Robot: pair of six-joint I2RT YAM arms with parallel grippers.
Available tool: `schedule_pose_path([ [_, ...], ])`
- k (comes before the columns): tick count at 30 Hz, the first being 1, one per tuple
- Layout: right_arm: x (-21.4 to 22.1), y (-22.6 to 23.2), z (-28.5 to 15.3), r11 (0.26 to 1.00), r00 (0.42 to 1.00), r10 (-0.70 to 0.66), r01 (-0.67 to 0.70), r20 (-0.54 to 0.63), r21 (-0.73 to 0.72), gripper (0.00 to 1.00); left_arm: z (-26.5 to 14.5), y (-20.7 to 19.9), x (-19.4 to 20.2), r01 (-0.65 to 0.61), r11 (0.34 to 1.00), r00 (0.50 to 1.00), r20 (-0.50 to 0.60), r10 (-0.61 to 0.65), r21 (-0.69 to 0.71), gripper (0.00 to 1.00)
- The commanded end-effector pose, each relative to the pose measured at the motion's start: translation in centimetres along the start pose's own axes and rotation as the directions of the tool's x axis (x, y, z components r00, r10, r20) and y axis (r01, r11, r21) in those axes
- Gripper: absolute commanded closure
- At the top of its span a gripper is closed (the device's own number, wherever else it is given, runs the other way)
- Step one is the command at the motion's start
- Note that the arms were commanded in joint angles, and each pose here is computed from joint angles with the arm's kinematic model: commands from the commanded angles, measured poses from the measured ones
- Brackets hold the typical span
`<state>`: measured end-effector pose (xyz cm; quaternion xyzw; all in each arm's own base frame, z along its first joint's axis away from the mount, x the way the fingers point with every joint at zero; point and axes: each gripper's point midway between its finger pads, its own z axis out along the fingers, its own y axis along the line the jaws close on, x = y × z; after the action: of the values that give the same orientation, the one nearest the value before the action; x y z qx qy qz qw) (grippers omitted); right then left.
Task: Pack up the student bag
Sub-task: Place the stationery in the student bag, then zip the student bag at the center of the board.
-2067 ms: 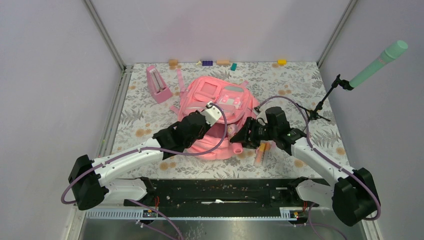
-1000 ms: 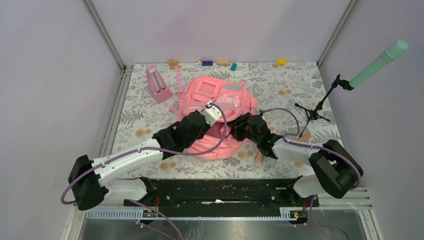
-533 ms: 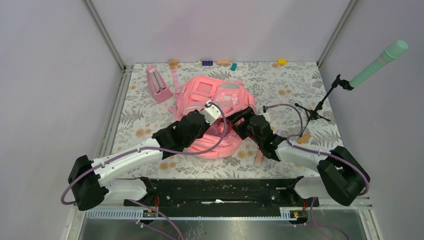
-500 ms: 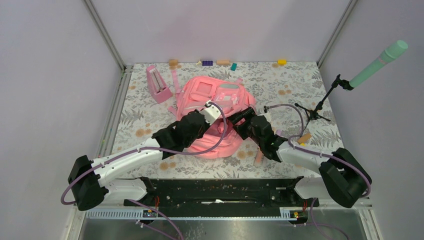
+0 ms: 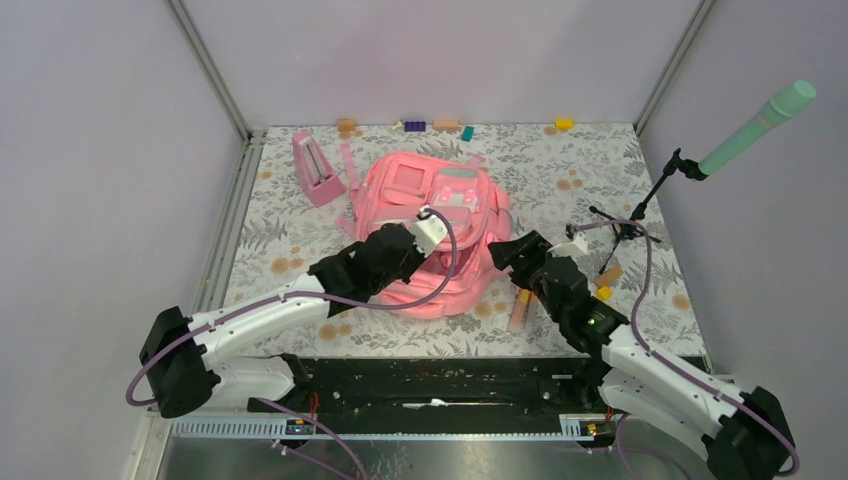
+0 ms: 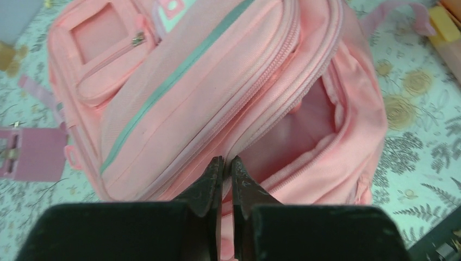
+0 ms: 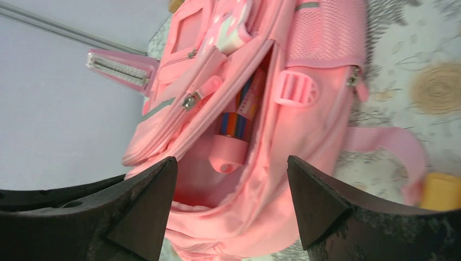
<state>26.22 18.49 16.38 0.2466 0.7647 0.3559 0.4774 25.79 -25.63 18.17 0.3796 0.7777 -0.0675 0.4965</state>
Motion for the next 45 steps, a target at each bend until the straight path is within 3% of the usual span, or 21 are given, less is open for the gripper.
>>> schedule_pose_path([
  [1, -0.9, -3.8, -1.7, 0.976, 0.977, -0.208, 0.203, 0.045, 0.083, 0.20, -0.3, -2.9, -4.7, 0.036, 0.987, 0.991, 0.125, -0.056, 0.156, 1.00],
  [2, -1.0, -3.7, -2.1, 0.970, 0.970, -0.240, 0.237, 0.046, 0.061, 0.21, -0.4, -3.2, -4.8, 0.030, 0.985, 0.991, 0.125, -0.051, 0.169, 0.96],
  [5, -0.9, -3.4, -3.1, 0.945, 0.945, -0.326, 0.326, 0.038, 0.004, 0.22, -1.2, -3.9, -5.4, 0.026, 0.976, 0.987, 0.148, -0.059, 0.218, 0.71],
  [9, -0.9, -2.8, -4.0, 0.912, 0.913, -0.406, 0.407, 0.027, -0.044, 0.21, -3.2, -4.1, -7.0, 0.028, 0.963, 0.966, 0.242, -0.095, 0.268, 0.27],
  [11, -1.0, -2.4, -4.2, 0.900, 0.902, -0.431, 0.432, 0.026, -0.064, 0.21, -4.1, -3.4, -7.5, 0.038, 0.967, 0.957, 0.271, -0.108, 0.251, 0.14],
  [14, -0.9, -1.0, -4.2, 0.884, 0.890, -0.456, 0.455, 0.016, -0.104, 0.21, -4.8, -1.2, -7.7, 0.100, 0.980, 0.952, 0.270, -0.145, 0.174, 0.03],
  [16, -0.5, 0.2, -4.0, 0.871, 0.879, -0.477, 0.473, 0.001, -0.131, 0.22, -4.8, 0.7, -7.5, 0.171, 0.976, 0.950, 0.242, -0.199, 0.133, 0.01],
  [19, 0.4, 2.2, -3.6, 0.844, 0.855, -0.518, 0.508, -0.014, -0.168, 0.23, -4.1, 4.1, -6.0, 0.376, 0.917, 0.904, 0.164, -0.394, 0.131, 0.01],
  [22, 2.0, 4.7, -3.2, 0.810, 0.824, -0.565, 0.548, -0.031, -0.210, 0.24, -3.6, 6.5, -3.2, 0.568, 0.813, 0.811, 0.081, -0.579, 0.127, 0.01],
  [26, 4.8, 8.3, -2.4, 0.760, 0.773, -0.631, 0.599, -0.066, -0.253, 0.26, -3.3, 7.5, 0.8, 0.713, 0.695, 0.698, -0.005, -0.716, 0.087, 0.01],
  [30, 8.7, 10.6, -1.0, 0.732, 0.728, -0.670, 0.615, -0.146, -0.294, 0.34, -3.0, 7.7, 4.1, 0.800, 0.594, 0.599, -0.054, -0.799, 0.083, 0.02],
  [38, 14.9, 12.6, 0.7, 0.694, 0.650, -0.715, 0.614, -0.258, -0.375, 0.46, -2.0, 7.4, 8.5, 0.911, 0.402, 0.413, -0.180, -0.893, 0.091, 0.20],
  [40, 16.2, 13.3, 0.4, 0.689, 0.640, -0.718, 0.600, -0.274, -0.406, 0.49, -1.7, 7.2, 9.0, 0.924, 0.370, 0.383, -0.206, -0.901, 0.097, 0.27],
  [45, 18.5, 13.1, 0.4, 0.686, 0.614, -0.724, 0.597, -0.314, -0.416, 0.50, -1.0, 6.6, 9.3, 0.941, 0.319, 0.339, -0.258, -0.905, 0.116, 0.32],
])
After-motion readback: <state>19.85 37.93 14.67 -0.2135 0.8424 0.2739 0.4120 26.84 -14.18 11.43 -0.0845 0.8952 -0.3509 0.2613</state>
